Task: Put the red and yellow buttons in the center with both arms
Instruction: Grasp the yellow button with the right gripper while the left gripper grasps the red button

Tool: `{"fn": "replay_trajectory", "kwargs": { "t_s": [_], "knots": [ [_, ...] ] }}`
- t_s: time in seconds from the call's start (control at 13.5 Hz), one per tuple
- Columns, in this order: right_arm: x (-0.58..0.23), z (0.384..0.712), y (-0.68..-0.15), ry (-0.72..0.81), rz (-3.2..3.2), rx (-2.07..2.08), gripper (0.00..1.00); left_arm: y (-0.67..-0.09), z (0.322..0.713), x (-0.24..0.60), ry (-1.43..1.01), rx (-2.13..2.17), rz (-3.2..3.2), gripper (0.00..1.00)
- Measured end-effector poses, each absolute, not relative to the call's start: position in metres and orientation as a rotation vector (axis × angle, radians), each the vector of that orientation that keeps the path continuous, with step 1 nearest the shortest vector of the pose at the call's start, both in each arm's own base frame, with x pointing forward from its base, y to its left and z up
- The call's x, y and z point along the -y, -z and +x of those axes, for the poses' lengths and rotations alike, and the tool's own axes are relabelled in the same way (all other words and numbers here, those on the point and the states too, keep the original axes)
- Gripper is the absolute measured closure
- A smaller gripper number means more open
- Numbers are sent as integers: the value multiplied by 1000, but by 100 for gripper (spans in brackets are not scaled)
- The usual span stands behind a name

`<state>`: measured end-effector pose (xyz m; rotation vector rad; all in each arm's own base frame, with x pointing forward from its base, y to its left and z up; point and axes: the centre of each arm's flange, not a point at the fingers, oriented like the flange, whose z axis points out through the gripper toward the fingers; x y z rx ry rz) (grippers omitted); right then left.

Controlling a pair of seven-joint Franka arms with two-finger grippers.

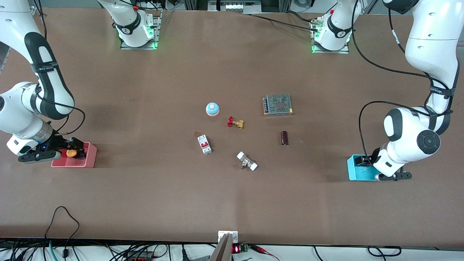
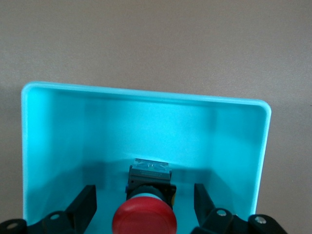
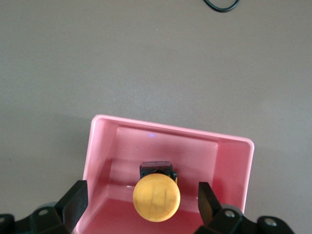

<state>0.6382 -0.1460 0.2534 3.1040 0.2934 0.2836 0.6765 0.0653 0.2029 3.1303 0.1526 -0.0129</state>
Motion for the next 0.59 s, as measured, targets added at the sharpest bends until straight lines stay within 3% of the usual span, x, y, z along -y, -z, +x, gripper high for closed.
{"fn": "replay_trajectory", "kwargs": {
  "t_s": [0.3,0.59],
  "knots": [
    [148,638,-253,-283,3088,-387,0,-203,677,-65,12,-155,3129,53],
    [148,637,-248,-272,3079,-450,0,-204,677,-65,9,-156,3129,57]
  ]
}}
